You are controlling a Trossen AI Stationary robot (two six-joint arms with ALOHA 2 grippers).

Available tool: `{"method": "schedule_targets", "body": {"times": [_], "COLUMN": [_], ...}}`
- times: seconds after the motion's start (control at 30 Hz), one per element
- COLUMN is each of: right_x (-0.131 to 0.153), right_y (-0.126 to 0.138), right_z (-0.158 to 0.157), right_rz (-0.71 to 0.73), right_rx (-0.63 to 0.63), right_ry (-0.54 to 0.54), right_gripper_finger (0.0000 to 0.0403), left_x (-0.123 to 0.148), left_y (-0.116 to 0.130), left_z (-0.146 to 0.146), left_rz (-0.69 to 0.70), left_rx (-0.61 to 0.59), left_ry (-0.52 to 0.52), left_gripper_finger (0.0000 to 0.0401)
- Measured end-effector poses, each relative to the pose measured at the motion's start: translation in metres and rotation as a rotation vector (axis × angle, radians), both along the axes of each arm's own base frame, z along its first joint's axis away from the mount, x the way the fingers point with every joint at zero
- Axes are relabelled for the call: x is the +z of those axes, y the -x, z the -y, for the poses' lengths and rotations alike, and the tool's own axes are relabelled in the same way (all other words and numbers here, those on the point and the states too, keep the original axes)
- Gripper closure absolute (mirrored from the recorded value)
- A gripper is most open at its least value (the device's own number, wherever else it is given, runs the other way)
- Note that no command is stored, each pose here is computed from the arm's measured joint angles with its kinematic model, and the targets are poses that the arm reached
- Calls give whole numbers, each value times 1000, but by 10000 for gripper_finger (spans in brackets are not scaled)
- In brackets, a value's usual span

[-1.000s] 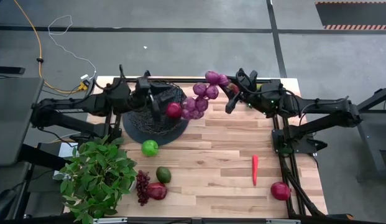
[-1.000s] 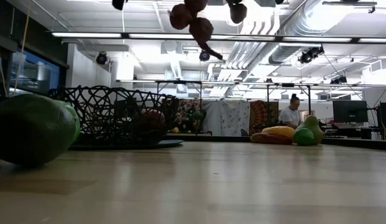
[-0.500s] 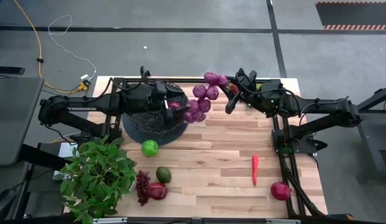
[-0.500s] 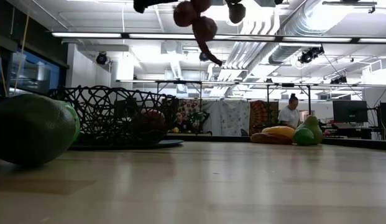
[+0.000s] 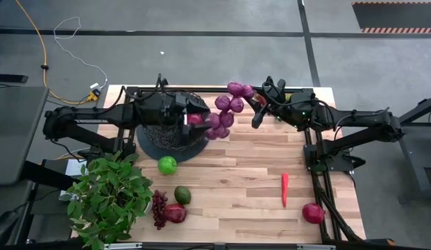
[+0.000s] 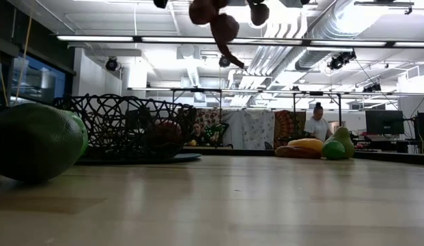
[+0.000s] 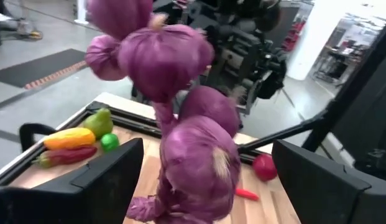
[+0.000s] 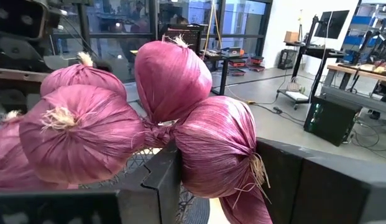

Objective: Build produce basket
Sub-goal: Put the purple garlic into the wire basket

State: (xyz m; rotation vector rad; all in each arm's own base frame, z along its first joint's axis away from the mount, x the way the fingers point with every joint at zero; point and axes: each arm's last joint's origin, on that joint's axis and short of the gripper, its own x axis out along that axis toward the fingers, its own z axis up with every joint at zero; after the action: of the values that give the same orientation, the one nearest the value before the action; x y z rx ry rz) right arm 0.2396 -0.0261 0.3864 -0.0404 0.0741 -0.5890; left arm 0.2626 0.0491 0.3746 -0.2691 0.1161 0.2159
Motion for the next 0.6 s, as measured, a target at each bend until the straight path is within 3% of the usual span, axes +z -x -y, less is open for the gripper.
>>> {"method": "schedule_targets", "body": {"times": [0.3,0.6], "right_x": [0,0], "right_y": [0,0], "right_z": [0,0], "right_rz": [14,14], "right_rx": [7,10], "right_ry": [-20,-21], "right_gripper_finger": [253,253], "left_x": [-18,-13], "left_y": [-20,-25], "left_z": [-4,-5], "left_rz": [-61,12], "left_rx": [18,16], "left_ry": [-9,-48], "left_gripper_finger": [56,66]}}
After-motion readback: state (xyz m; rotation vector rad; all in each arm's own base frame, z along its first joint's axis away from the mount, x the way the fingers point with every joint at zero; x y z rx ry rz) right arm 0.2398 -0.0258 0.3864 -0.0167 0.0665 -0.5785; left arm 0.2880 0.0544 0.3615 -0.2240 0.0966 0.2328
